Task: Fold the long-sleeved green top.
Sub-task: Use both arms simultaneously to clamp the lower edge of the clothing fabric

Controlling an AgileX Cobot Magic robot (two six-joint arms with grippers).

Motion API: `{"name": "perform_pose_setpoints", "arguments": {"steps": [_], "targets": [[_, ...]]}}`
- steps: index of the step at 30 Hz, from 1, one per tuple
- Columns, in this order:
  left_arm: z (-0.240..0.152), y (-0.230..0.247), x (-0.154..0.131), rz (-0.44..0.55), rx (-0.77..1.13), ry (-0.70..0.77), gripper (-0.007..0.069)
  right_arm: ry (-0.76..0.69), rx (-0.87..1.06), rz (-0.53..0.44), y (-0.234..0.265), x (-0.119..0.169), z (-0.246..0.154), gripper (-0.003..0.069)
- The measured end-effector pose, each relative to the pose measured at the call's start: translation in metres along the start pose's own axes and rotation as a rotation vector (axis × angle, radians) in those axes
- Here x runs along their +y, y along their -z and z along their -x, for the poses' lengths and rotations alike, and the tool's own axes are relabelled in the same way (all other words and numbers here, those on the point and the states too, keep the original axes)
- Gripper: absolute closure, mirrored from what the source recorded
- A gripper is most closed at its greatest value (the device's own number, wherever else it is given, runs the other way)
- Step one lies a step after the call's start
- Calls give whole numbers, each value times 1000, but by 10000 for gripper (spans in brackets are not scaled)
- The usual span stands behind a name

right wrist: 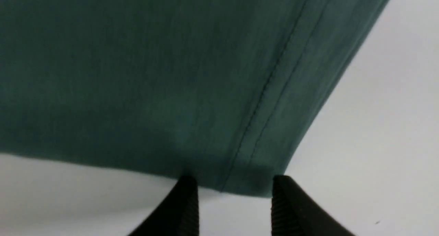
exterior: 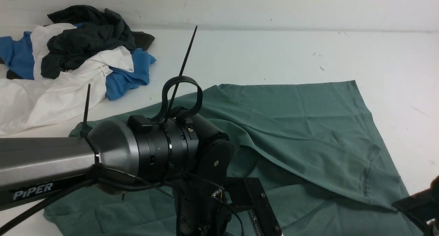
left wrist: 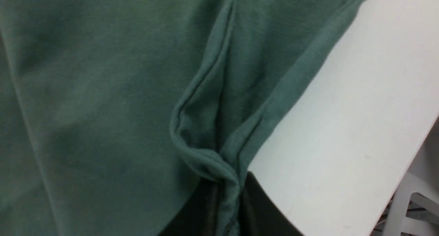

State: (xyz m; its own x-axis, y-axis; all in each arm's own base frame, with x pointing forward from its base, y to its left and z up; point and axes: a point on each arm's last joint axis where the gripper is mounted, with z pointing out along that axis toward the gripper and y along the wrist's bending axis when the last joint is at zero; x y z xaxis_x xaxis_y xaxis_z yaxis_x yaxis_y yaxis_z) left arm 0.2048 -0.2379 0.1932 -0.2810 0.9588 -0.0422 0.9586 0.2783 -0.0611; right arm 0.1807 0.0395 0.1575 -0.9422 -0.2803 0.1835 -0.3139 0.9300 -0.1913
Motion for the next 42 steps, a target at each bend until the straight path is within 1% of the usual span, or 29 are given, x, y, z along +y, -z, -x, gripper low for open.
{"name": "perform_pose_setpoints", "arguments": {"steps": [2, 4, 5, 6, 9, 14, 18, 21, 23, 24, 25, 26, 28, 29, 33, 39, 42], "targets": [[0, 0, 1, 10, 5, -1, 599, 8, -25, -16, 4, -2, 5, 530], [-1, 0, 2, 18, 9, -2, 599, 12, -34, -24, 5, -3, 6, 582], [-1, 0, 3, 31, 16, -2, 599, 13, -36, -26, 6, -3, 7, 638], [-2, 0, 3, 35, 18, 2, 599, 12, -29, -26, 6, -3, 6, 656], [-2, 0, 4, 40, 21, 15, 599, 3, 4, -17, 6, -3, 3, 670], [-2, 0, 4, 40, 21, 26, 599, -37, 89, 6, 0, 1, -8, 671], [-2, 0, 4, 40, 21, 30, 599, -67, 92, 31, -2, -1, -9, 671], [-2, 0, 4, 40, 21, 30, 599, -167, 75, 100, -6, -15, -8, 671], [-2, 0, 4, 40, 22, 32, 599, -233, 64, 176, -9, -24, -8, 671], [-2, 0, 4, 40, 22, 32, 599, -267, 52, 223, -10, -28, -8, 668], [-2, 0, 4, 40, 22, 32, 599, -267, 52, 224, -10, -29, -8, 668], [-2, 0, 4, 40, 22, 33, 599, -308, 34, 282, -11, -34, -8, 658], [-2, 0, 4, 40, 22, 33, 599, -326, 19, 314, -12, -38, -8, 638], [-2, 0, 4, 40, 22, 33, 599, -331, 17, 317, -13, -39, -8, 633], [-2, 0, 4, 40, 22, 33, 599, -333, 20, 318, -13, -40, -9, 562], [-2, 0, 4, 40, 21, 33, 599, -353, 51, 271, -15, -44, -13, 451], [-2, 0, 4, 41, 19, 33, 599, -356, 56, 270, -17, -43, -14, 427]]}}
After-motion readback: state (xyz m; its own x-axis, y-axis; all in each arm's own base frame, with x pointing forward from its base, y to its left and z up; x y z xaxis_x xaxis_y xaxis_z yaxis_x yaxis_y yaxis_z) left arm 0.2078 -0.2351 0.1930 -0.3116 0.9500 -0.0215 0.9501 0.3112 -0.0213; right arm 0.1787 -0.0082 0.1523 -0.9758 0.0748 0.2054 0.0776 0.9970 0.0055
